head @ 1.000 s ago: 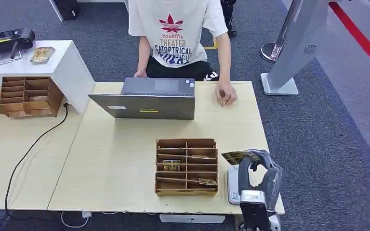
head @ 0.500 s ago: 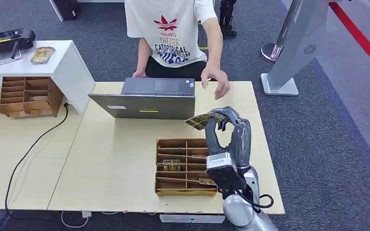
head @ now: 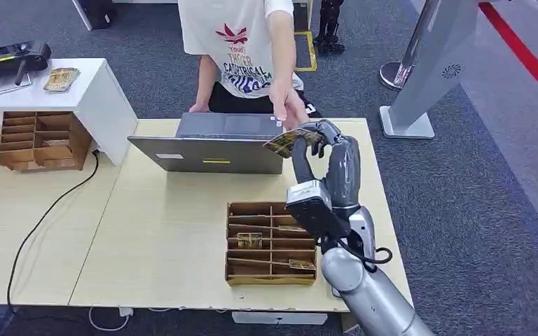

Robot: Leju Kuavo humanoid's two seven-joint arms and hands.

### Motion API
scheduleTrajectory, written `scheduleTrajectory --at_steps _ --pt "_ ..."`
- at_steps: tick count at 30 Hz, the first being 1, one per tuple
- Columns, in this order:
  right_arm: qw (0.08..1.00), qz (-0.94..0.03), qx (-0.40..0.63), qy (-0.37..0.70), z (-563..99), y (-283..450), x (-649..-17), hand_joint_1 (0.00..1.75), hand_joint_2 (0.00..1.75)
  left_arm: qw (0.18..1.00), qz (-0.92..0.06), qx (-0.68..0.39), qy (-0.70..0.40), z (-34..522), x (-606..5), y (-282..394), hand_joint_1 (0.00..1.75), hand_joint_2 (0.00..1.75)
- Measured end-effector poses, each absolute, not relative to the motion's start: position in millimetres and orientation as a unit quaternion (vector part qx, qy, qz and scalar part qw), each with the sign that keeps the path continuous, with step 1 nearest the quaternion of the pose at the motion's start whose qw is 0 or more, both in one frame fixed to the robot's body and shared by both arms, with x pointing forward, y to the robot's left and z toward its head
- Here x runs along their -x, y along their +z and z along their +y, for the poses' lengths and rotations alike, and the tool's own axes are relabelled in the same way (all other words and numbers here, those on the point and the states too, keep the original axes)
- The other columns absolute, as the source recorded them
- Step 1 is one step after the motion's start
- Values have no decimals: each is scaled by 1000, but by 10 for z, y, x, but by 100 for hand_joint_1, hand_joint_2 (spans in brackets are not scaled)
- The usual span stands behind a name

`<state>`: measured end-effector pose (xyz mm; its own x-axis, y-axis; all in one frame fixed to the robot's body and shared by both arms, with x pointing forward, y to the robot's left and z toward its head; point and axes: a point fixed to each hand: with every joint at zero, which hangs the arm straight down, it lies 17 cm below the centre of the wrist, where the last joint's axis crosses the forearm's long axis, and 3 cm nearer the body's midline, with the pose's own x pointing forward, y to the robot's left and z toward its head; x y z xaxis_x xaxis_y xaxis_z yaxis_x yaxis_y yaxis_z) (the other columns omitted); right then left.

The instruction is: Pass the card to the sensor for recognition and then transmit it.

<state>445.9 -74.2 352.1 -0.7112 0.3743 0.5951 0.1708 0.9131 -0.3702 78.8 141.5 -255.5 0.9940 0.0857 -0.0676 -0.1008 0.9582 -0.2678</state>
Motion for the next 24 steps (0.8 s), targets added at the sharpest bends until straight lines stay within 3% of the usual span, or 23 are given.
scheduleTrajectory --at_steps 16,17,18,19,24 --pt "367 -872 235 224 -720 3424 -5097 175 175 990 32 139 14 1363 -814 -2527 0 0" --pt "368 -870 237 226 -714 3404 -5105 162 175 990 32 140 14 1359 -815 -2526 0 0" --pt "368 -869 240 229 -711 3383 -5114 17 175 990 32 140 15 1359 -815 -2526 0 0" --pt "369 -866 243 233 -709 3360 -5124 0 175 989 32 140 15 1358 -815 -2525 0 0" --pt "369 -857 257 252 -677 3273 -5150 0 175 989 31 141 15 1355 -817 -2524 0 0"
